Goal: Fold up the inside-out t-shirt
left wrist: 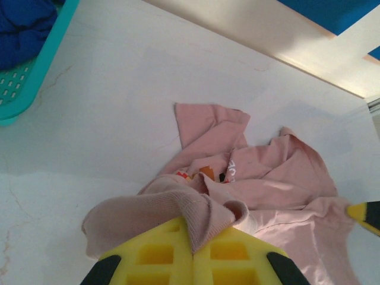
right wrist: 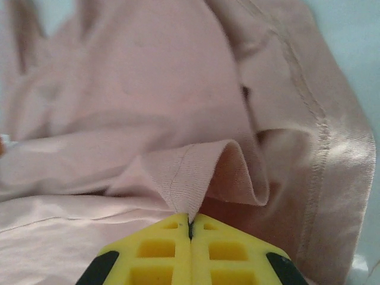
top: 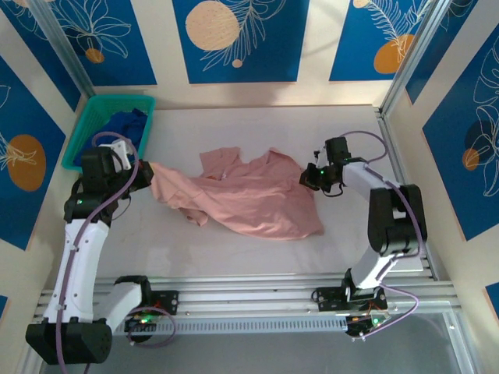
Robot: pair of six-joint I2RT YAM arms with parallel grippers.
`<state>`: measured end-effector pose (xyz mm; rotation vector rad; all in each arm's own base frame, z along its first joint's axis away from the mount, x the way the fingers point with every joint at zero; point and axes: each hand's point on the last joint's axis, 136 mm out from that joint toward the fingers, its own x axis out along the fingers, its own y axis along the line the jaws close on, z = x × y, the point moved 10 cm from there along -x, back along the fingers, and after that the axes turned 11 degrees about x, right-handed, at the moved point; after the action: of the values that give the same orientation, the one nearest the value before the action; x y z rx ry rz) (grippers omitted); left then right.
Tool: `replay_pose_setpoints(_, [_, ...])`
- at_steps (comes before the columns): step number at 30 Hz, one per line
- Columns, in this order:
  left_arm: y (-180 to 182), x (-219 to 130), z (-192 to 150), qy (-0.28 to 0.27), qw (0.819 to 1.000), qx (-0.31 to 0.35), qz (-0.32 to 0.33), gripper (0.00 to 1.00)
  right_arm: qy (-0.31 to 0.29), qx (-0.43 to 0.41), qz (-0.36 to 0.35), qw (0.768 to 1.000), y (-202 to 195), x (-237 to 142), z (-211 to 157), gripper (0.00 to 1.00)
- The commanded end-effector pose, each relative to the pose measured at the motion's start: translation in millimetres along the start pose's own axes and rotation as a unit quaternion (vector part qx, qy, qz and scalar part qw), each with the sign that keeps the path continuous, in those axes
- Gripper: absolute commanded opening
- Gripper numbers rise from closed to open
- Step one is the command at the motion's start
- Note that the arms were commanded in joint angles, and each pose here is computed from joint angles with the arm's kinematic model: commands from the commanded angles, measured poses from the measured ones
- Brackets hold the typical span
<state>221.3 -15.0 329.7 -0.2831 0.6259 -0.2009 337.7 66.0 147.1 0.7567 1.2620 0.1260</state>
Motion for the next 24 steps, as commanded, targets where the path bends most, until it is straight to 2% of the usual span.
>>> replay_pose_setpoints(1, [-2.1, -5.4, 4.0, -0.022, 1.000, -0.005, -0.017, 0.00, -0.008, -0.020, 0.019, 1.000, 6.0, -2.7, 16.2, 0.11])
replay_pose_setpoints(4, [-2.3, -5.7, 3.5, -0.022, 1.000, -0.003, -0.019, 0.00, -0.002, -0.021, 0.017, 1.000, 0.1, 0.3, 21.9, 0.21])
replay_pose_setpoints(10, [-0.9, -4.0, 1.0, -0.020, 1.000, 0.002, -0.016, 0.00, -0.005, -0.022, -0.010, 1.000, -17.2, 2.1, 18.3, 0.33])
replay_pose_setpoints(24, [1.3, 0.1, -3.8, -0.015, 1.000, 0.007, -0.015, 0.00, 0.008, -0.037, -0.015, 0.999, -17.1, 5.6, -2.0, 0.45])
